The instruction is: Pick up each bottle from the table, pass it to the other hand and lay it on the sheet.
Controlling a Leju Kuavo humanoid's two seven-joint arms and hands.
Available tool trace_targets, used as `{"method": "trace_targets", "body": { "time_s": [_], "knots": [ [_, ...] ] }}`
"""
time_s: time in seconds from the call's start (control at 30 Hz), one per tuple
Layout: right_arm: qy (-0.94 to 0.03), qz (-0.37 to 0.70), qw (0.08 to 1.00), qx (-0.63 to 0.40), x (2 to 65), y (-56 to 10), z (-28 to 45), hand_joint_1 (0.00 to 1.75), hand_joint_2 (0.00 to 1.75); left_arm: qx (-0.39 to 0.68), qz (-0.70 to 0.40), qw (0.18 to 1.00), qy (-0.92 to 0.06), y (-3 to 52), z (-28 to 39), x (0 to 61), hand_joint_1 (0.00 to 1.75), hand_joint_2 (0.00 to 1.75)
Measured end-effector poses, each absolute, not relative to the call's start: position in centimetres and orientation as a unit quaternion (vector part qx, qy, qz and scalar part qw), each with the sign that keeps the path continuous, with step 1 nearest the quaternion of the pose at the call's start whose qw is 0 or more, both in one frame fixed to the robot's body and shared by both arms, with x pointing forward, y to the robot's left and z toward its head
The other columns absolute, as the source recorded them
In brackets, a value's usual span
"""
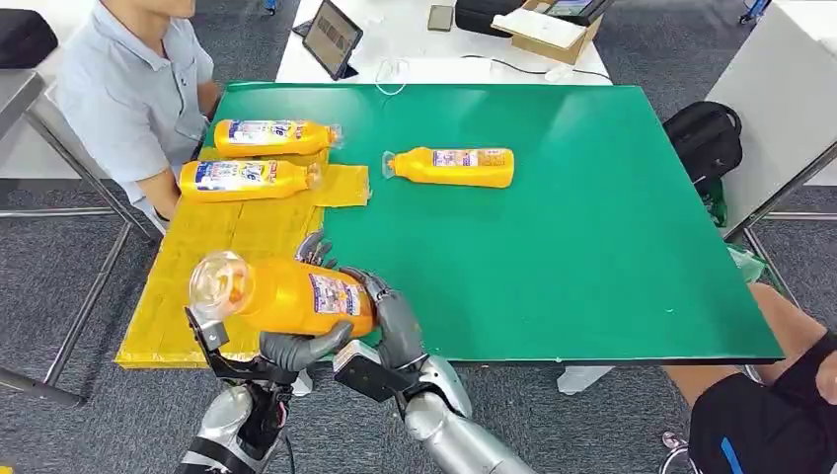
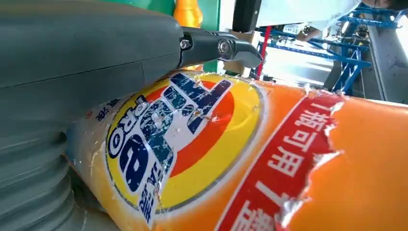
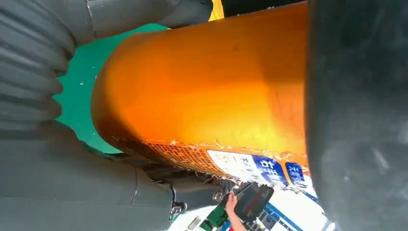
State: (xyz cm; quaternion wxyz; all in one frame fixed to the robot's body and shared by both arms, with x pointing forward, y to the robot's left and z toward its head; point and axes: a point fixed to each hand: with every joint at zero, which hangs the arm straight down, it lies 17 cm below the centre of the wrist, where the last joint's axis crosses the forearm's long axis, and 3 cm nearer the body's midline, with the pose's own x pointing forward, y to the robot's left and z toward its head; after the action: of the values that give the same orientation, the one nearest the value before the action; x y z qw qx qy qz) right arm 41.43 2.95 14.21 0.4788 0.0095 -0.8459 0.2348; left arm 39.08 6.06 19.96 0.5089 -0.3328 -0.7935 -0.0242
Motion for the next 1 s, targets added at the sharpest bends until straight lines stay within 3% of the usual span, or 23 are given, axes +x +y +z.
{"method": "trace_targets", "body": {
  "time_s": [0.03,0.07,0.1,0.13,0.17,0.5,0.8,0.9,1.0],
  "knots": [
    [-0.846,0.235,0.479,0.01,41.4,3.0,14.2,1.75,1.75,-0.332,-0.025,0.509,-0.794,6.1,19.9,39.1,0.89,1.75],
    [-0.846,0.236,0.479,0.01,41.4,3.0,14.2,0.56,1.75,-0.332,-0.025,0.509,-0.794,6.1,19.9,39.1,1.75,1.75],
    [-0.845,0.235,0.479,0.01,41.4,3.0,14.2,0.0,1.75,-0.327,-0.028,0.511,-0.794,6.1,19.8,39.1,1.75,1.75],
    [-0.845,0.235,0.48,0.009,41.5,3.0,14.1,0.0,1.75,-0.317,-0.036,0.514,-0.796,6.0,19.6,39.2,1.75,1.75],
    [-0.844,0.235,0.482,0.009,41.5,3.0,14.0,0.0,0.0,-0.307,-0.046,0.516,-0.798,5.8,19.5,39.3,1.75,1.75],
    [-0.863,0.15,0.479,-0.055,41.8,-1.0,15.7,0.0,0.0,-0.322,-0.025,0.522,-0.79,5.9,20.2,40.6,1.75,1.75],
    [-0.841,0.07,0.505,-0.18,40.3,-14.4,12.5,0.0,0.0,-0.259,0.038,0.513,-0.818,14.9,20.3,42.5,1.75,1.75],
    [-0.833,0.057,0.508,-0.21,39.5,-17.6,12.0,0.0,0.0,-0.157,0.008,0.525,-0.836,16.7,19.5,43.4,1.75,1.75],
    [-0.829,0.049,0.503,-0.24,38.7,-20.0,12.1,0.0,0.0,0.131,-0.122,0.517,-0.837,19.9,18.2,46.1,1.75,1.75]
  ]
}}
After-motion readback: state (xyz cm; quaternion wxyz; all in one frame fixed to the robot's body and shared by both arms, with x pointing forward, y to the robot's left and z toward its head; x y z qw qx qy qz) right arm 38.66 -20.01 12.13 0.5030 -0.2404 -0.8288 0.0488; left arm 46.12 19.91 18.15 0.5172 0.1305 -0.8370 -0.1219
